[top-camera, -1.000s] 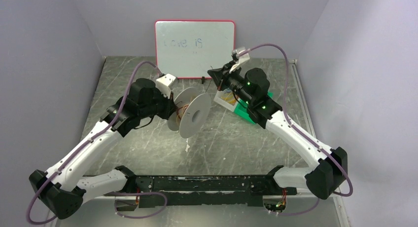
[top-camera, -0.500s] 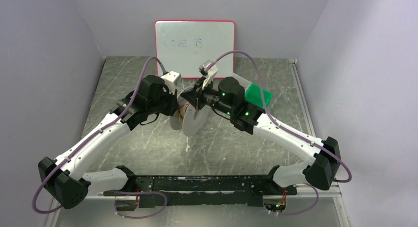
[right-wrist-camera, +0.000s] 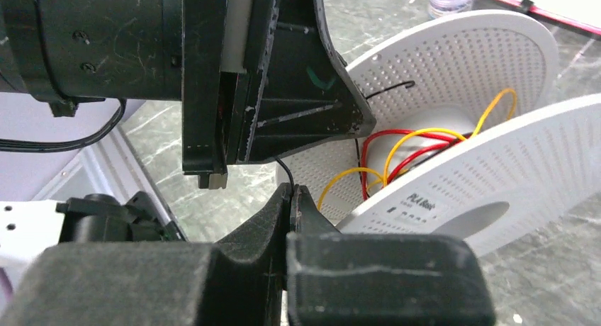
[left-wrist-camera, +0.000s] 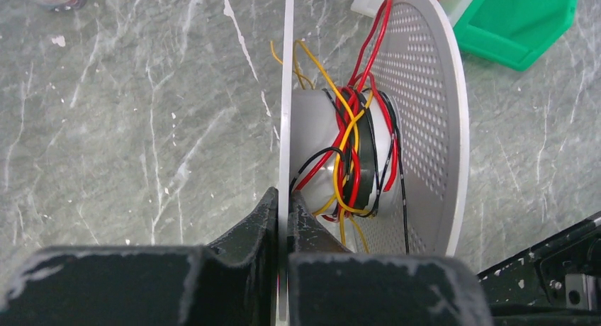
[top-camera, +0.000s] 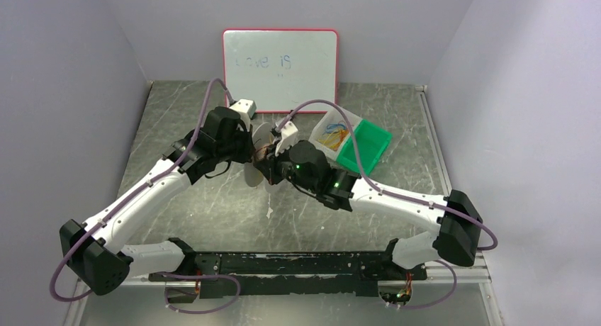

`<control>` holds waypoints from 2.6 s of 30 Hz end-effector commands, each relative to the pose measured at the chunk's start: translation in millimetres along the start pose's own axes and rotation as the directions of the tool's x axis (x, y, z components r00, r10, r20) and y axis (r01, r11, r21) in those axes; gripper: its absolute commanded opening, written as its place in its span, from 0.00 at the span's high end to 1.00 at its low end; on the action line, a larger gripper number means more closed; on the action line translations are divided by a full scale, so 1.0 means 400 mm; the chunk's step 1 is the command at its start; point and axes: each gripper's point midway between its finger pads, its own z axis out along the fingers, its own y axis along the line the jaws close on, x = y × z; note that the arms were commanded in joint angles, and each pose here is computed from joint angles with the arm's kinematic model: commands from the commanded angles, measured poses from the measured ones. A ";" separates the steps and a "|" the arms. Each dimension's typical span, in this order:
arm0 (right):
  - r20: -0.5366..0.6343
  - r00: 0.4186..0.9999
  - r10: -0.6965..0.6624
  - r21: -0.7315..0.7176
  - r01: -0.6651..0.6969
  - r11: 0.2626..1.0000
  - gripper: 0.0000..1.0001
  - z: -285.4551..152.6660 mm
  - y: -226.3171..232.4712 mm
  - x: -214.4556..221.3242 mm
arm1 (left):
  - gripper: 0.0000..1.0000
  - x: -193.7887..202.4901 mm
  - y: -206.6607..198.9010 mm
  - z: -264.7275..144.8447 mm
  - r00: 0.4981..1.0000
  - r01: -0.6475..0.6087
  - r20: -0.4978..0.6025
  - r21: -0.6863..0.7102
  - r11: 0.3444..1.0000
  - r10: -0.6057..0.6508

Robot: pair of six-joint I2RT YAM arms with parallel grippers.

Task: Wrap the cables

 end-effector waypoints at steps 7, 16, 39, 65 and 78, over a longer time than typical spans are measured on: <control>0.018 0.999 -0.028 0.311 0.021 0.950 1.00 0.000 -0.066 0.104 | 0.93 -0.111 -0.052 -0.006 0.954 0.223 0.183 0.093 0.970 -0.237; -0.017 0.988 -0.155 0.500 0.142 0.855 1.00 -0.014 -0.094 0.205 | 0.93 -0.109 -0.069 0.002 0.917 0.331 0.166 0.187 0.925 -0.362; -0.301 0.852 -0.428 0.684 0.506 0.526 1.00 -0.114 -0.231 0.397 | 0.93 0.009 -0.064 0.054 0.747 0.624 -0.069 0.413 0.663 -0.661; -0.565 0.682 -0.463 0.626 0.721 0.297 0.92 -0.146 -0.398 0.514 | 0.80 0.194 -0.037 0.202 0.698 0.715 -0.371 0.398 0.575 -0.612; -0.579 0.686 -0.441 0.641 0.717 0.274 0.68 -0.143 -0.424 0.515 | 0.72 0.226 -0.008 0.230 0.702 0.712 -0.385 0.358 0.604 -0.599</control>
